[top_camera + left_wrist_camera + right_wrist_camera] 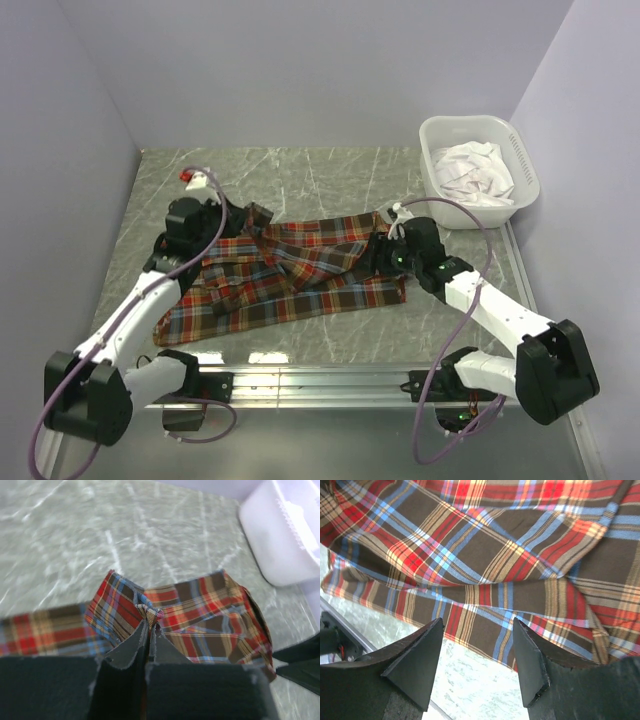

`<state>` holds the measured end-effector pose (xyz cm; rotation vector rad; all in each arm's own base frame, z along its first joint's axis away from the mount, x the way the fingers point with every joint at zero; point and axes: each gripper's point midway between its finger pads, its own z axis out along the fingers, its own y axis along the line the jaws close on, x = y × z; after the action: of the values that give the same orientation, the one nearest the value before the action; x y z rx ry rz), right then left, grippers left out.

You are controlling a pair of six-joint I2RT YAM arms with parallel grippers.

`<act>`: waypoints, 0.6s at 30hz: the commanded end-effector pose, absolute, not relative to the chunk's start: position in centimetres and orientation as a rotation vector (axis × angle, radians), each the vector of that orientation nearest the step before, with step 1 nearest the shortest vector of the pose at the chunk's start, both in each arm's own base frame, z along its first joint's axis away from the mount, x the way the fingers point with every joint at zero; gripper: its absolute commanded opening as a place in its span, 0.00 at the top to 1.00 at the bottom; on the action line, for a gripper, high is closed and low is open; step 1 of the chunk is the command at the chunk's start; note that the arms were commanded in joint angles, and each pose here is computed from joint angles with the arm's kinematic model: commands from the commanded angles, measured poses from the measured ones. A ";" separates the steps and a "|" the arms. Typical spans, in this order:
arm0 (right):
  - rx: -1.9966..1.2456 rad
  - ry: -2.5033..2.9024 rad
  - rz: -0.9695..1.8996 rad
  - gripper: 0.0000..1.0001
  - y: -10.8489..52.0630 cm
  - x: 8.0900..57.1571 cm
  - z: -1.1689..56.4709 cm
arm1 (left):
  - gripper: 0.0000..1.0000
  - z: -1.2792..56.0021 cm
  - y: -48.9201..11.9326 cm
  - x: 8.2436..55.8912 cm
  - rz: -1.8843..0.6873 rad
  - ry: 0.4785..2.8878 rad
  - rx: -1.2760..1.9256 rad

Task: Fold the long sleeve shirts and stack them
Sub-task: Fold the shirt

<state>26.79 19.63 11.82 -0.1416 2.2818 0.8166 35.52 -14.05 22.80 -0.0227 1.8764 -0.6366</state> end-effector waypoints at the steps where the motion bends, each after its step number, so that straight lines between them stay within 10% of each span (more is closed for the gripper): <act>1: -0.204 2.208 0.813 0.35 20.8 28.1 13.9 | 0.99 25.2 -10.8 35.4 -0.553 1.727 -0.230; 18: -0.263 2.215 0.819 0.36 22.0 28.0 13.9 | 0.99 28.3 -7.3 36.2 -0.502 1.526 -0.301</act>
<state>26.78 21.36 11.48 -0.2270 2.3020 0.8180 35.67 -7.53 22.64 -0.3529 1.7070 -0.4912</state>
